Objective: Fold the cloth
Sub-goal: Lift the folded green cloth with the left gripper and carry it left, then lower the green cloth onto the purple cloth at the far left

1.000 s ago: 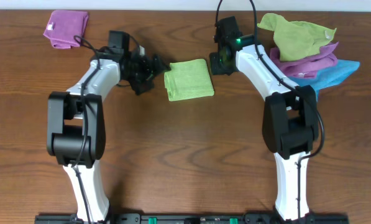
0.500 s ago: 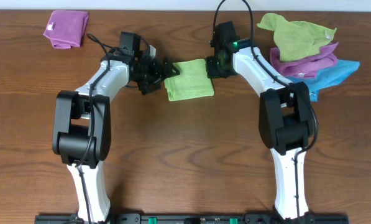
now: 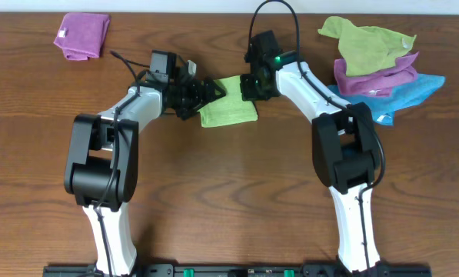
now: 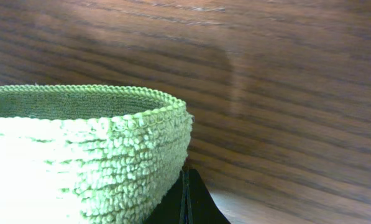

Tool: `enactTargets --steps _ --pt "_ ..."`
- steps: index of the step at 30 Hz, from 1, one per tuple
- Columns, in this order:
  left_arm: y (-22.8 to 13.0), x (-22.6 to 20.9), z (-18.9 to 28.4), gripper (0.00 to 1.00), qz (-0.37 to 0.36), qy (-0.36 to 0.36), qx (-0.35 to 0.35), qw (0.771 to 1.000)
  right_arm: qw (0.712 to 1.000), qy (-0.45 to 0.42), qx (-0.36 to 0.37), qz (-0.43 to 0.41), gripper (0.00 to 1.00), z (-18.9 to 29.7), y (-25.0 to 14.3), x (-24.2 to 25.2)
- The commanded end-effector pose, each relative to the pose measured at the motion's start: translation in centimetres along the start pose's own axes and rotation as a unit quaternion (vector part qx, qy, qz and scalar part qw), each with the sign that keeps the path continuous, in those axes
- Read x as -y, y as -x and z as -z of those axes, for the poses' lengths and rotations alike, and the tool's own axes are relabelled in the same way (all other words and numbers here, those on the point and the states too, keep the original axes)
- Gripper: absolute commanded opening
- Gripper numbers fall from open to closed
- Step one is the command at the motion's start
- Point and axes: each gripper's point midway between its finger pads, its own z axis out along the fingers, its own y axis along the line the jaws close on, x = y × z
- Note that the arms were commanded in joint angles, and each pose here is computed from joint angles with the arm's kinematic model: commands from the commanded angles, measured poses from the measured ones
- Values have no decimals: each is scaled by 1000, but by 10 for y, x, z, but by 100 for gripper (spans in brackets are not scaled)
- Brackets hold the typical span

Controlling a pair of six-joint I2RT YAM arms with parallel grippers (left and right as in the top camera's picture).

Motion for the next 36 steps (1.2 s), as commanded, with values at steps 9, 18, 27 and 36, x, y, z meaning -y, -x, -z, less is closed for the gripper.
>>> enactTargets --steps 9,18,27,36 --pt "-50 -41 -21 6 84 4 -52 995 1000 9 -27 -6 1 -11 -14 -4" --pt "14 -16 3 6 102 -80 39 991 999 -6 -21 -40 1 28 14 33" --pt "166 35 124 6 100 -211 256 938 999 -8 21 -38 1 73 52 50" --pt "243 -39 245 6 204 -191 436 855 999 -8 26 -18 2 80 56 48"
